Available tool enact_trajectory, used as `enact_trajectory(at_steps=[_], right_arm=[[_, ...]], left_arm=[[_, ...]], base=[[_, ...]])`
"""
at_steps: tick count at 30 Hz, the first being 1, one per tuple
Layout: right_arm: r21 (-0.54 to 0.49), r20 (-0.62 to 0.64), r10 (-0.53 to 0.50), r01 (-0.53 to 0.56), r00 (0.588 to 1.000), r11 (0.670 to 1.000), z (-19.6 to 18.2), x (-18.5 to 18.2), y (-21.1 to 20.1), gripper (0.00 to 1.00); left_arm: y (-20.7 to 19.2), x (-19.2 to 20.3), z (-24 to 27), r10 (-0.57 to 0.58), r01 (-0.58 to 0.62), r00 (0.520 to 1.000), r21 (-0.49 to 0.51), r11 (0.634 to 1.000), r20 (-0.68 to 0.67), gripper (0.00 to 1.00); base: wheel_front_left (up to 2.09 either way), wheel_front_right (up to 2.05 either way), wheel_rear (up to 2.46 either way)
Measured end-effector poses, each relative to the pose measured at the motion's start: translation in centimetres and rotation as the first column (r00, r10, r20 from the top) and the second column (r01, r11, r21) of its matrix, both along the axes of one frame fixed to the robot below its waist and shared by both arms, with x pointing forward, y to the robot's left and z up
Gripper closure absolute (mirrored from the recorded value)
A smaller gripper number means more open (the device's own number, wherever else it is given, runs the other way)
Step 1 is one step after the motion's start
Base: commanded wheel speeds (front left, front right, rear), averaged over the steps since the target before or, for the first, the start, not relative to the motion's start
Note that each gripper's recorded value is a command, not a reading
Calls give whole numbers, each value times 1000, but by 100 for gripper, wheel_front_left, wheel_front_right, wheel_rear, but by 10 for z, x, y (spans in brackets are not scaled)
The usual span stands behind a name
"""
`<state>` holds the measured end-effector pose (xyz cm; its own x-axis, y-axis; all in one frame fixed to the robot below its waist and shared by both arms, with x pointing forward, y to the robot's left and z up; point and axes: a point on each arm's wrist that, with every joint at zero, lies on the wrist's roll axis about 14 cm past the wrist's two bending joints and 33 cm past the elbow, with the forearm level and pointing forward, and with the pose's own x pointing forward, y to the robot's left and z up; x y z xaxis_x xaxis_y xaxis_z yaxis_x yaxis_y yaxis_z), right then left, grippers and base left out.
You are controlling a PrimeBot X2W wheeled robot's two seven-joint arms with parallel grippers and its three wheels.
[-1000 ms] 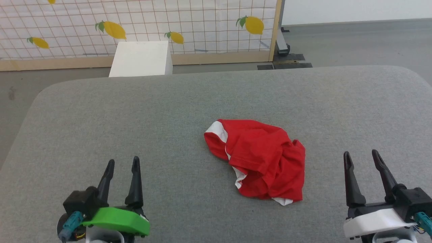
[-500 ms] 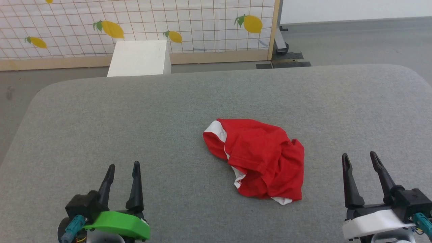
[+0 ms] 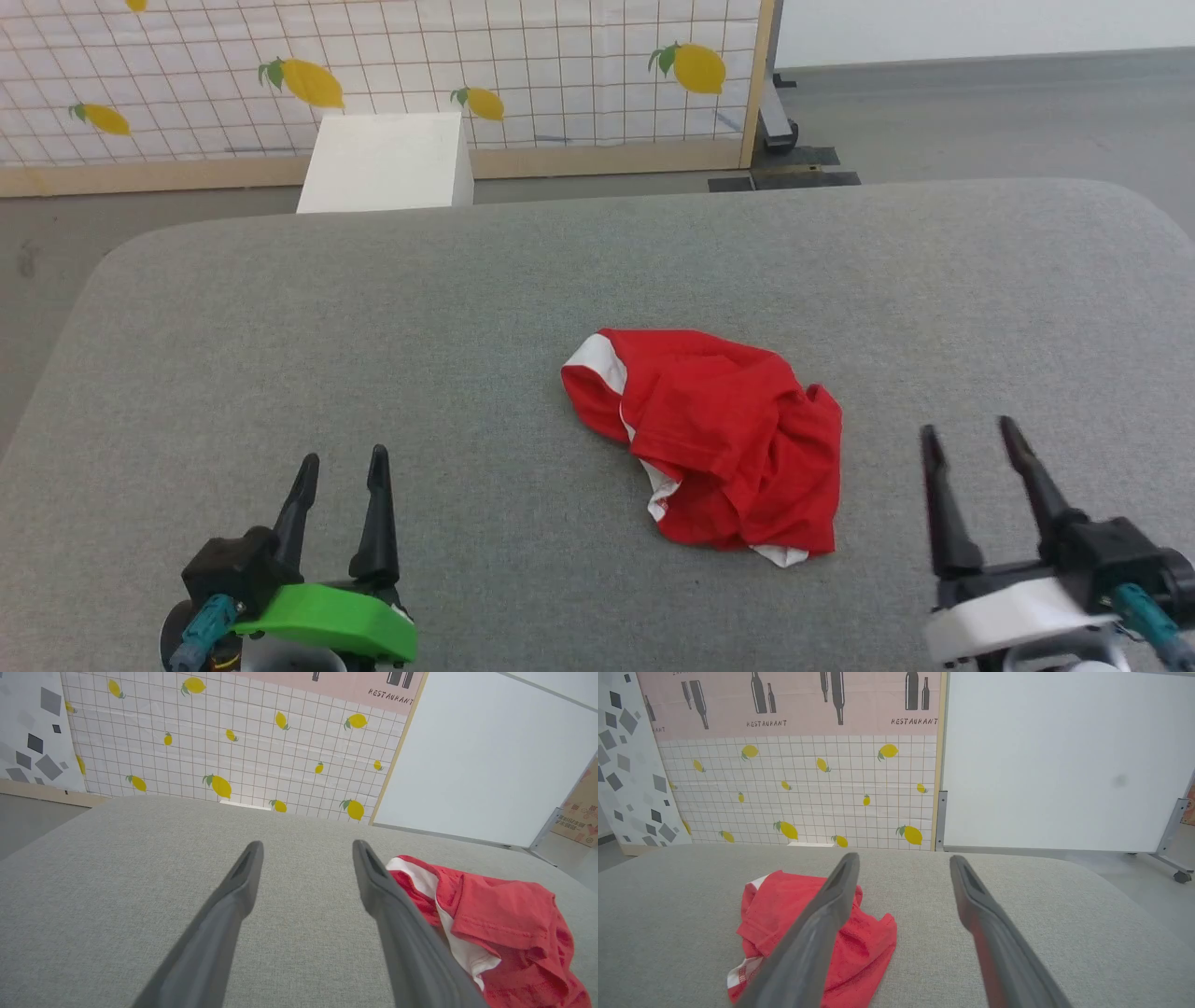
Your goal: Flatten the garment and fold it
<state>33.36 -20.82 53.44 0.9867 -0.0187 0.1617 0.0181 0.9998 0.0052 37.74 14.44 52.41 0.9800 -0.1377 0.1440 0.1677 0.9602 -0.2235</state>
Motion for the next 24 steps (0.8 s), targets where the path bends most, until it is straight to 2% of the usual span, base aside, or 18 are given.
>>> enact_trajectory(at_steps=[5,8,11,16,21,24], right_arm=[[-56,-35,128,-130,991,990,3,20,43,0],[-93,-141,200,-214,970,973,-10,39,70,0],[-133,-316,232,-285,920,949,-39,52,90,0],[-174,-580,206,-367,788,914,-87,58,103,0],[-198,-659,194,-417,727,887,-103,63,114,0],[-201,-680,192,-432,708,879,-109,65,118,0]], left_arm=[[-2,2,-4,-4,4,1000,-2,1000,-12,0],[-1,4,-8,-1,1,1000,-4,1000,-24,0],[-1,6,-11,-1,1,999,-6,1000,-32,0],[9,7,-16,28,-28,999,-8,1000,-45,0],[19,6,-19,60,-60,997,-5,998,-56,0],[25,5,-21,76,-76,995,-3,997,-63,0]], base=[[0,0,0],[0,0,0],[0,0,0],[0,0,0],[0,0,0],[0,0,0]])
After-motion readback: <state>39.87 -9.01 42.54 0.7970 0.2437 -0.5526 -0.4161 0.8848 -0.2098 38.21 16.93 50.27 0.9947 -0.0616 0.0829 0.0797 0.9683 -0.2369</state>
